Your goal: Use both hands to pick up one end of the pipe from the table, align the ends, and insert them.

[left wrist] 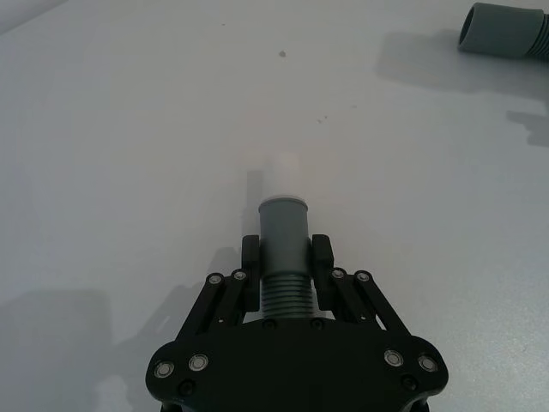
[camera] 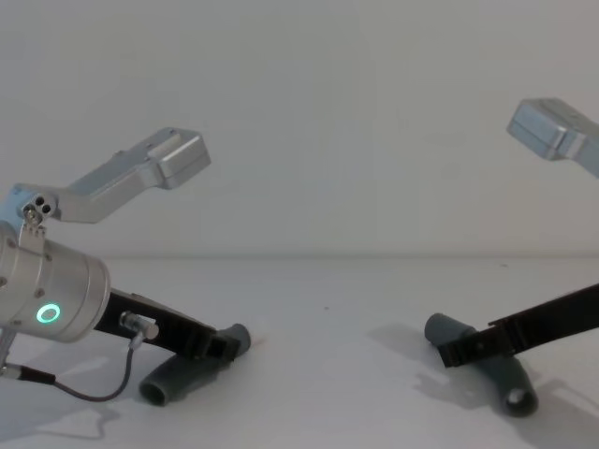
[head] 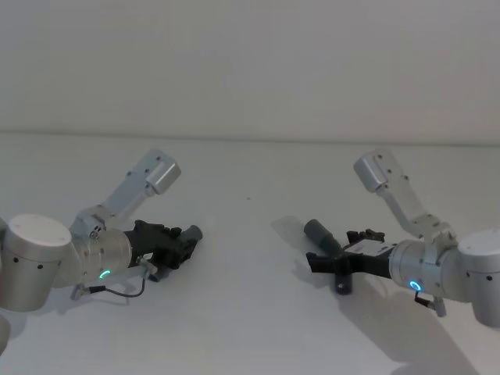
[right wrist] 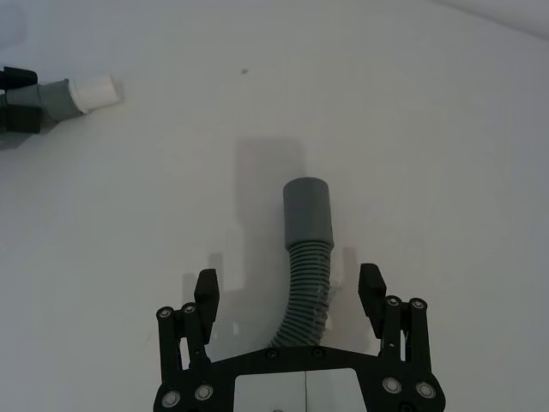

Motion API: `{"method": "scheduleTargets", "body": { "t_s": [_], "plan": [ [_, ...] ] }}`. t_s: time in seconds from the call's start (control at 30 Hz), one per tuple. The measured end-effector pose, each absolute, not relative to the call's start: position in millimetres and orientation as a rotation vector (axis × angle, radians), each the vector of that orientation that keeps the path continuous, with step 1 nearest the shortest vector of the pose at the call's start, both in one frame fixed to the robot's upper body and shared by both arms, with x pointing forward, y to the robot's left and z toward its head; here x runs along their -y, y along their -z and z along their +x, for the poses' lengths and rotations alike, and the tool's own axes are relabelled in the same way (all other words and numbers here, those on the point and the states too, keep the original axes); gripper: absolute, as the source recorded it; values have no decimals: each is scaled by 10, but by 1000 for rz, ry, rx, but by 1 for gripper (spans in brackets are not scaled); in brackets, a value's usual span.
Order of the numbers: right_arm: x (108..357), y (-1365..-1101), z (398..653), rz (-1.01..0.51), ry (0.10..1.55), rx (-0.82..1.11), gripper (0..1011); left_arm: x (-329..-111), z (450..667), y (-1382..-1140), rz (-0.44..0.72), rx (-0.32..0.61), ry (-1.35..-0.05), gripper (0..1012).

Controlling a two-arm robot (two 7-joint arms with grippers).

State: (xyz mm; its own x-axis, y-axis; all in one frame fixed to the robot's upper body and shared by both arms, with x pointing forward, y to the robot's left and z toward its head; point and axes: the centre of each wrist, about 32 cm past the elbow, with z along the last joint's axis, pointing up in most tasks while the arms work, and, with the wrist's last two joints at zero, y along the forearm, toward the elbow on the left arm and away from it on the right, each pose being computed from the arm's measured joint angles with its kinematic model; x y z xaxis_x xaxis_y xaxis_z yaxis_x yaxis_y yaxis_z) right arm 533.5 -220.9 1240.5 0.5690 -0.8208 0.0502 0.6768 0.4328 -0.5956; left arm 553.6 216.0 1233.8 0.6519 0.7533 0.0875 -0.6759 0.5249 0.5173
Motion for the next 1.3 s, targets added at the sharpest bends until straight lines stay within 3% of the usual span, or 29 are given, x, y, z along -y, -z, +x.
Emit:
{"method": "scheduleTargets", "body": {
  "t_s": [0.9, 1.03, 1.3],
  "plan": [
    [2239, -12359, 5330, -618, 957, -294, 1001, -2160, 5536, -12338, 549, -154, -859, 342],
    [2241, -12358, 5330, -619, 958, -295, 964, -2160, 5536, -12338, 549, -154, -859, 342],
    [2243, -12355, 5331, -619, 959, -297, 740, -2160, 5536, -12338, 549, -154, -859, 342]
  ]
}}
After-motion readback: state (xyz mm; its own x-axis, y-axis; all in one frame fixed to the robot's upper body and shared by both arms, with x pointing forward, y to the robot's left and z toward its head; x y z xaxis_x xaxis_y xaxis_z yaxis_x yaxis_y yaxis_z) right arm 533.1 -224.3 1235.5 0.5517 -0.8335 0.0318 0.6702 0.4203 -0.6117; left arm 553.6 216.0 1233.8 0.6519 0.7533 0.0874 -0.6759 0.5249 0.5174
